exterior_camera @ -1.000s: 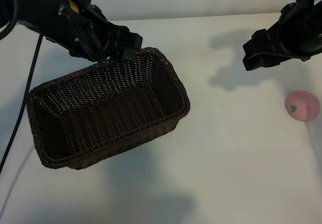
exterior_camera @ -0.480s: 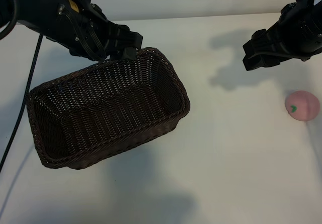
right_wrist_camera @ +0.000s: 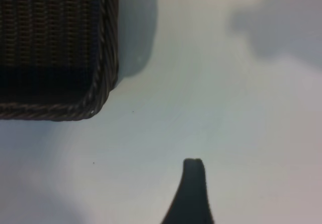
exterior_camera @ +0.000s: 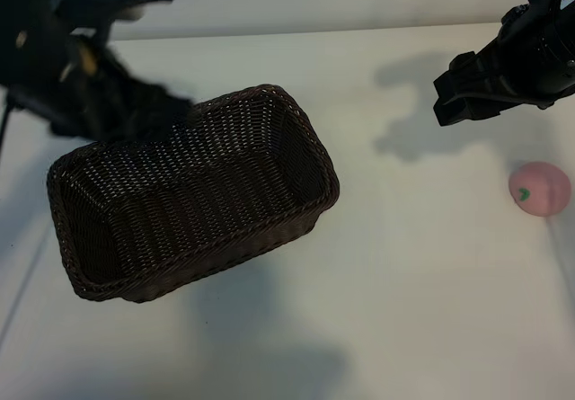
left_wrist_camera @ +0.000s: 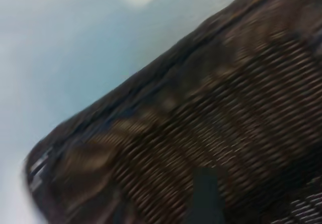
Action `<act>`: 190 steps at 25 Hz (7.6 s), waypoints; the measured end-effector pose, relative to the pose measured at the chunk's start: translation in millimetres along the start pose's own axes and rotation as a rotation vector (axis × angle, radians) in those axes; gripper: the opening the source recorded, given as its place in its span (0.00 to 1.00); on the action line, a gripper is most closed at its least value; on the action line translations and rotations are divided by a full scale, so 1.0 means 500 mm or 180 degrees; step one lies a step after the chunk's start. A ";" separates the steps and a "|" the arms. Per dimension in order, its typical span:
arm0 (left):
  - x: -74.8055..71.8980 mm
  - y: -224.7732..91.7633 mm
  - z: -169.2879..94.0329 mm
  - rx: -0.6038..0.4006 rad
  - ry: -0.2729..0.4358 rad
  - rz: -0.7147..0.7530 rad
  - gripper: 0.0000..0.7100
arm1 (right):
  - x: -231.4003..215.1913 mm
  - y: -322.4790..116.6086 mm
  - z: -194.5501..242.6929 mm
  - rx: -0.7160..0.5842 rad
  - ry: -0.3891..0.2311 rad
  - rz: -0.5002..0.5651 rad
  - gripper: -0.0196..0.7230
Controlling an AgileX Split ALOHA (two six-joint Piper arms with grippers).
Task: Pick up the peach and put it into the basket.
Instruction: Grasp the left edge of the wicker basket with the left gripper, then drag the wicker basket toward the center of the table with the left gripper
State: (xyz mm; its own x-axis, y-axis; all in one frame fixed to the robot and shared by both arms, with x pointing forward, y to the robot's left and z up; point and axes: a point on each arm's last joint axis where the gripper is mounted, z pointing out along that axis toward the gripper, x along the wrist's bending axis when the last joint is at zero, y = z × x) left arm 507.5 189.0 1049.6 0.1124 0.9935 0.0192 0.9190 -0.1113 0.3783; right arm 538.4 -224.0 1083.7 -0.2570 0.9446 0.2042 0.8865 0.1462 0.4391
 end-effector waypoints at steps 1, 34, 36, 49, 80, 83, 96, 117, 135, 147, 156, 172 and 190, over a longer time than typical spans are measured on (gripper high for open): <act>0.009 -0.014 -0.003 -0.0011 0.0075 -0.0072 0.80 | 0.000 0.000 0.000 0.0000 -0.0002 -0.0001 0.83; 0.164 -0.188 0.024 -0.0077 0.0204 -0.1615 0.80 | -0.001 0.004 0.000 -0.0064 -0.0011 -0.0001 0.83; 0.160 -0.185 0.037 -0.0018 0.0155 -0.1644 0.80 | -0.001 0.004 0.000 -0.0073 -0.0012 -0.0001 0.83; 0.148 -0.170 0.147 0.0410 0.0135 -0.1753 0.80 | -0.001 0.005 0.000 -0.0085 -0.0014 -0.0001 0.82; 0.138 -0.170 0.217 0.0623 0.0060 -0.1705 0.32 | -0.002 0.005 0.000 -0.0092 -0.0032 -0.0023 0.82; 0.138 -0.168 0.217 0.0594 0.0050 -0.1703 0.32 | -0.002 0.005 0.000 -0.0092 -0.0032 -0.0023 0.82; 0.124 -0.150 0.187 0.0287 -0.0302 -0.1791 0.23 | -0.002 0.005 0.000 -0.0092 -0.0032 -0.0025 0.82; 0.102 -0.052 0.109 -0.0130 -0.1125 -0.1249 0.23 | -0.002 0.005 0.000 -0.0079 -0.0030 -0.0025 0.82; 0.078 0.058 0.213 0.0246 -0.1134 -0.0773 0.23 | -0.002 0.004 0.000 -0.0071 -0.0029 -0.0022 0.82; 0.043 0.071 0.282 0.0441 -0.1153 -0.0680 0.23 | -0.002 0.004 0.000 -0.0077 -0.0030 -0.0022 0.82; 0.043 0.071 0.301 0.0477 -0.1143 -0.0613 0.23 | -0.002 0.005 0.000 -0.0090 -0.0032 -0.0009 0.82; 0.041 0.067 0.323 0.0561 -0.1143 -0.0625 0.23 | -0.002 0.007 0.000 -0.0120 -0.0036 -0.0012 0.82; 0.038 0.069 0.311 0.0561 -0.1194 -0.0664 0.79 | -0.002 0.007 0.000 -0.0120 -0.0036 -0.0005 0.82</act>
State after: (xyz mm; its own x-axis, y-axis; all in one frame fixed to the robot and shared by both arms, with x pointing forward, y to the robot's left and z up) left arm 600.1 199.9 919.0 0.0174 0.9210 -0.3891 0.9830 0.0553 0.1748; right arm 541.7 -224.4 1085.0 -0.2540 0.9476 0.1938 0.8709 0.1369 0.4721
